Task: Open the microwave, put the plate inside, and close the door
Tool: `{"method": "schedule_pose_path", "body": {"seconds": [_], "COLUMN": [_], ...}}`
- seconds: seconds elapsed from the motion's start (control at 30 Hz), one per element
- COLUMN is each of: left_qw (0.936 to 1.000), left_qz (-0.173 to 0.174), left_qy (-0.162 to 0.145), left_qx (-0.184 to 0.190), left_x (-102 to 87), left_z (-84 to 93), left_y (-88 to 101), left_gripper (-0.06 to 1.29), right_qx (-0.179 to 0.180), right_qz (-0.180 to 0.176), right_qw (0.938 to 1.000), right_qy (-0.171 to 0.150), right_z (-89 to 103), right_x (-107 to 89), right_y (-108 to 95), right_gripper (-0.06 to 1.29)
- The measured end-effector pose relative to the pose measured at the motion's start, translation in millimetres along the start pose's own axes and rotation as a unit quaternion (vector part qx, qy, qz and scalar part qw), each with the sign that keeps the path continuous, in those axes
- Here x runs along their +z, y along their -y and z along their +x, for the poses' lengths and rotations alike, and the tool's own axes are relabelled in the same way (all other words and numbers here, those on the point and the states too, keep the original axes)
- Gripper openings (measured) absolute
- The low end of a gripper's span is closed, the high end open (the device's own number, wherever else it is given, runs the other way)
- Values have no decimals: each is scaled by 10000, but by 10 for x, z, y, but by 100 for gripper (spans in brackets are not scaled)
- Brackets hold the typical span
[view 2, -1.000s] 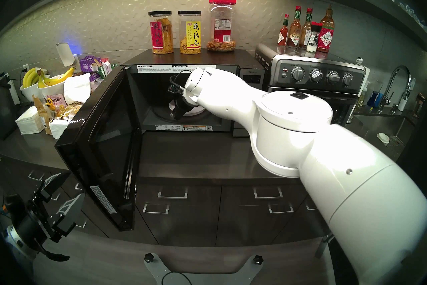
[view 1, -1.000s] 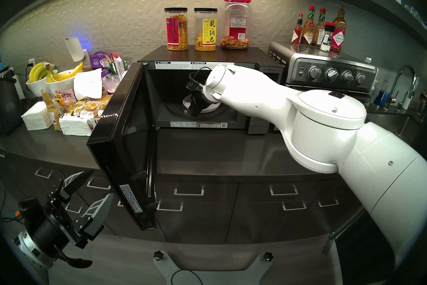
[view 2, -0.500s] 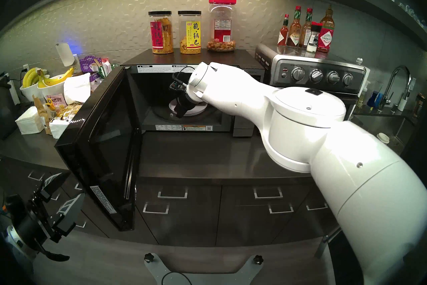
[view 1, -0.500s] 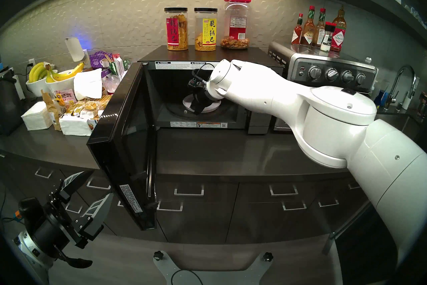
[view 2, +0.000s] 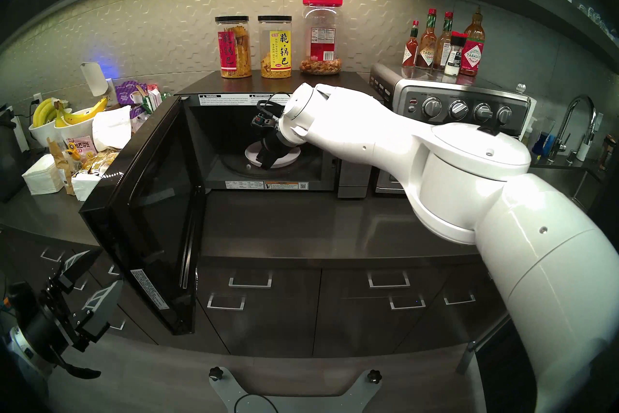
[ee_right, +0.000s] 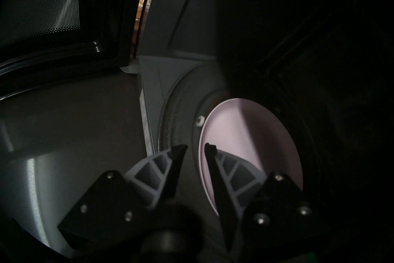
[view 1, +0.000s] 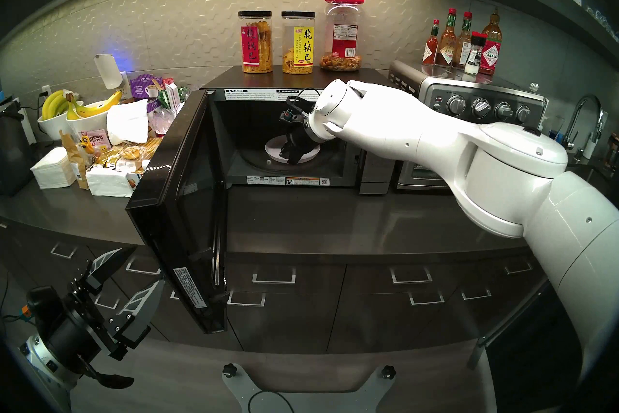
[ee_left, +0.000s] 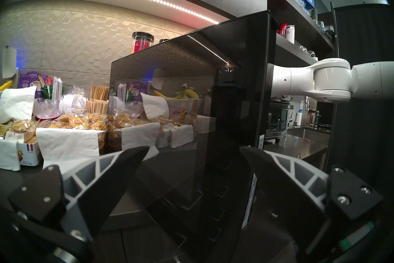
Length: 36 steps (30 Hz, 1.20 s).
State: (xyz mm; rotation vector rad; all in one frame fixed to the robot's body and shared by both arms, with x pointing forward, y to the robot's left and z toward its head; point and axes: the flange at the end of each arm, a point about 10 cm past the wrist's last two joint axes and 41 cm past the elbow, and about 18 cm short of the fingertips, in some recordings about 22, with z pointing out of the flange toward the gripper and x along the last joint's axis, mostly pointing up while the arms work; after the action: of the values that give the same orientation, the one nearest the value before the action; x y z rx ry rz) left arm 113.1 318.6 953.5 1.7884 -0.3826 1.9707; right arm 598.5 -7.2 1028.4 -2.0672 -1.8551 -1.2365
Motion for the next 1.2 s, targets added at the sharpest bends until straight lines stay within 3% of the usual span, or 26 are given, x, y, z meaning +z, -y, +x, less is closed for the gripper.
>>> {"method": "schedule_pose_path", "body": {"seconds": [0.7, 1.2], "left_qw": [10000, 10000], "left_qz": [0, 0], "left_qy": [-1, -1], "left_qx": [3, 5], "left_x": [0, 0], "left_z": [0, 0], "left_y": [0, 0], "left_gripper": [127, 127], "right_qx": [323, 541], "right_qz": [42, 122], "right_qw": [9994, 9981], "right_qy": [-98, -271], "right_z": [-197, -287], "right_x": [-507, -999], "right_y": [-39, 33], "right_gripper": [43, 43]}}
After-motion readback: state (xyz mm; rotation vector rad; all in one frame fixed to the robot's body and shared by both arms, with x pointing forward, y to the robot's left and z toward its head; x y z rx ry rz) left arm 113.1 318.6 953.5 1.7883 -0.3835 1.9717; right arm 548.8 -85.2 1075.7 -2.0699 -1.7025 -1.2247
